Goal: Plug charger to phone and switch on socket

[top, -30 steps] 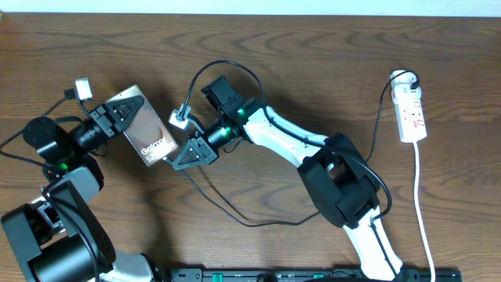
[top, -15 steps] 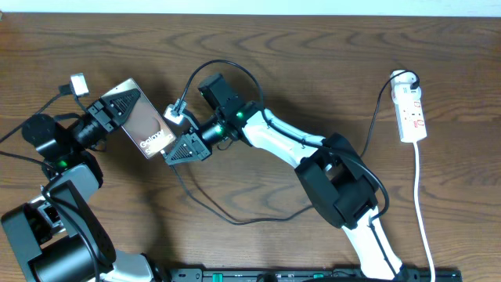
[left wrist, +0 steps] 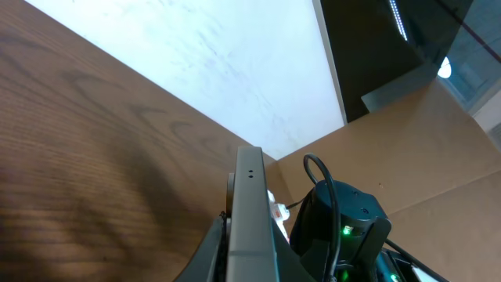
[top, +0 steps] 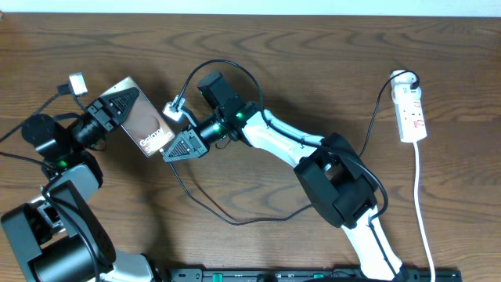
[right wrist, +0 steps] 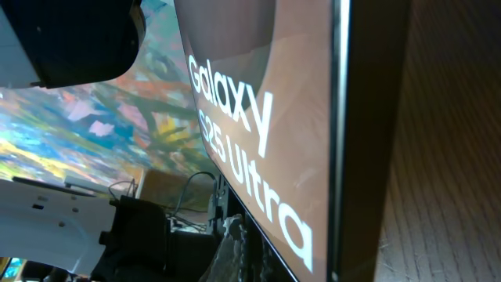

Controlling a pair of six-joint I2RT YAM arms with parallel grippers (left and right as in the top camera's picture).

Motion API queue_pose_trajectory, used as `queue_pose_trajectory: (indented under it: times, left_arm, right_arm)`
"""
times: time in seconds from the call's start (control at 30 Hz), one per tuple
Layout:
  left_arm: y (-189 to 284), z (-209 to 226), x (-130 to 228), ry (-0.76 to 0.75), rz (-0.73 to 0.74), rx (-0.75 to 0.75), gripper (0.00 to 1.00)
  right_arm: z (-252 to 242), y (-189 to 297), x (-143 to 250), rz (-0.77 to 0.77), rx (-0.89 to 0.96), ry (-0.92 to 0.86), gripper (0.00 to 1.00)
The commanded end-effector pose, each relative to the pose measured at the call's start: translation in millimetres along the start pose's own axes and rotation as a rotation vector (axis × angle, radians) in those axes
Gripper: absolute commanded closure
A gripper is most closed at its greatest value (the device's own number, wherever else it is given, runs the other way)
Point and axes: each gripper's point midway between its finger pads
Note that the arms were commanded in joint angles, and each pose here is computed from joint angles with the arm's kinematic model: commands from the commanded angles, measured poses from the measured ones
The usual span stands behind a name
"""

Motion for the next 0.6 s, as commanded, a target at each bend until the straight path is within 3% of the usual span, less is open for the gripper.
queue_pose_trajectory:
  times: [0.0, 0.57]
  left_arm:
    - [-5.1, -26.4, 35.8, 0.023, 0.161, 0.140, 0.93]
    - [21.9, -8.1, 15.7, 0.050, 0.078, 0.063, 0.93]
  right_arm:
    - [11.0, 7.6, -23.1, -0.057, 0.026, 0.078, 0.99]
    - [-35.5, 49.1, -18.9, -0.104, 0.180, -0.117, 0.99]
Point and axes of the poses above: each gripper's point midway between its finger pads, its own y axis back along the fingers, its own z axis along the line the jaws close on, x = y × z, and after that the axes turned 11 degrees about -y, right-handed
